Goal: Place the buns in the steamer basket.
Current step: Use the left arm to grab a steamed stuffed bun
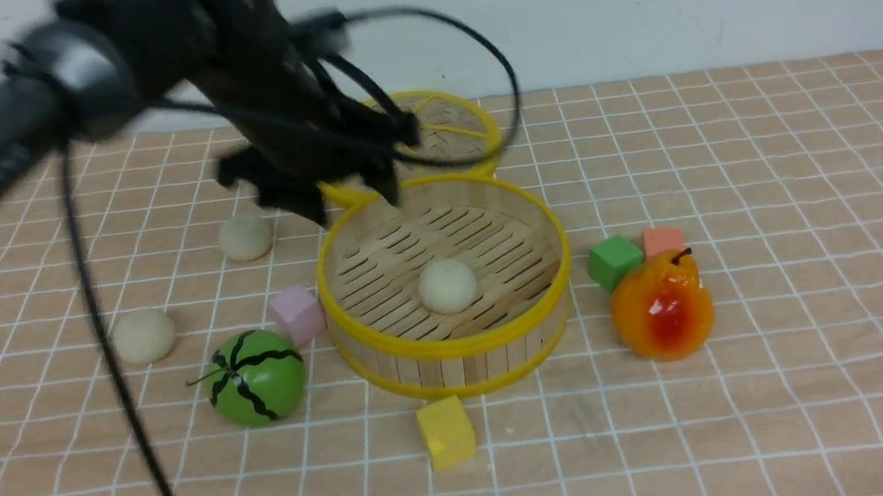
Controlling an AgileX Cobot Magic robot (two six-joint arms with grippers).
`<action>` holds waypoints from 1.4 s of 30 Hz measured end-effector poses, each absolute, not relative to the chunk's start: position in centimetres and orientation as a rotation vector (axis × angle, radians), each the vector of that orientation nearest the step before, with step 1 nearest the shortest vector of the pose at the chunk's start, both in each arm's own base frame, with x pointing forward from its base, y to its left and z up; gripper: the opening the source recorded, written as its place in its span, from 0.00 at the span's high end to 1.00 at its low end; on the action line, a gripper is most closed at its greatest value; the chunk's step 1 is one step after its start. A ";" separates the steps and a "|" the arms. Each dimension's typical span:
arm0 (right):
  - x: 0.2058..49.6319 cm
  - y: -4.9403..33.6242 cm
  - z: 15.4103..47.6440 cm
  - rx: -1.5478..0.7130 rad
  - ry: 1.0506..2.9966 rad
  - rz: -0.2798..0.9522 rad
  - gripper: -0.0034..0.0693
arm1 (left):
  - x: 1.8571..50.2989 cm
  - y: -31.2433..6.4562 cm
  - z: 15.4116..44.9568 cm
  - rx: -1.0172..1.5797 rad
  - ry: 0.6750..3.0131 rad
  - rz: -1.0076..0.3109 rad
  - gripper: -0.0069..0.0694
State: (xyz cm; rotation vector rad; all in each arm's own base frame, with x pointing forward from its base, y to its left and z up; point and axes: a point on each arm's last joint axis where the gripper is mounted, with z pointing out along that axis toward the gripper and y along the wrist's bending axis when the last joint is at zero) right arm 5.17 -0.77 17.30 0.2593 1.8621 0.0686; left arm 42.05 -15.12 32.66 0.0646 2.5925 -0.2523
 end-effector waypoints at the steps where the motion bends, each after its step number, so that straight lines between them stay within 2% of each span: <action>1: 5.2 -0.8 17.3 0.259 1.862 0.069 0.62 | 41.7 -13.6 33.8 0.043 2.588 -0.197 0.21; 3: 5.2 -0.8 17.3 0.259 1.862 0.069 0.62 | 41.3 -10.9 34.9 -0.026 2.607 -0.128 0.23; 6: 5.2 -0.8 17.3 0.259 1.862 0.069 0.62 | 41.2 -8.0 34.4 -0.125 2.663 -0.083 0.26; 8: 5.2 -0.8 17.3 0.259 1.862 0.069 0.62 | 41.4 -5.3 32.0 -0.217 2.728 -0.048 0.30; 14: 5.2 -0.8 17.3 0.259 1.862 0.069 0.62 | 42.2 -1.7 28.1 -0.388 2.742 -0.043 0.40; 19: 5.2 -0.8 17.3 0.259 1.862 0.069 0.62 | 43.2 -0.8 26.5 -0.433 2.714 -0.047 0.42; 25: 5.2 -0.8 17.3 0.259 1.862 0.069 0.62 | 45.2 -0.9 22.0 -0.449 2.742 -0.049 0.42; 31: 5.2 -0.8 17.3 0.259 1.862 0.069 0.62 | 45.9 -0.8 19.0 -0.526 2.775 -0.033 0.44; 34: 5.2 -0.8 17.3 0.259 1.862 0.069 0.62 | 46.0 -0.8 18.8 -0.533 2.771 -0.030 0.51; 36: 5.2 -0.8 17.3 0.259 1.862 0.069 0.62 | 46.0 -0.8 18.8 -0.532 2.769 -0.031 0.59; 38: 5.2 -0.8 17.3 0.259 1.862 0.069 0.62 | 46.0 -0.8 18.7 -0.534 2.774 -0.029 0.71; 39: 5.2 -0.8 17.3 0.259 1.862 0.069 0.62 | 45.9 -0.8 18.7 -0.534 2.775 -0.028 0.72; 40: 5.2 -0.8 17.3 0.259 1.862 0.069 0.62 | 45.9 -0.8 18.9 -0.534 2.784 -0.024 0.82; 42: 5.2 -0.8 17.3 0.259 1.862 0.069 0.62 | 45.9 -0.8 19.3 -0.522 2.794 -0.019 0.90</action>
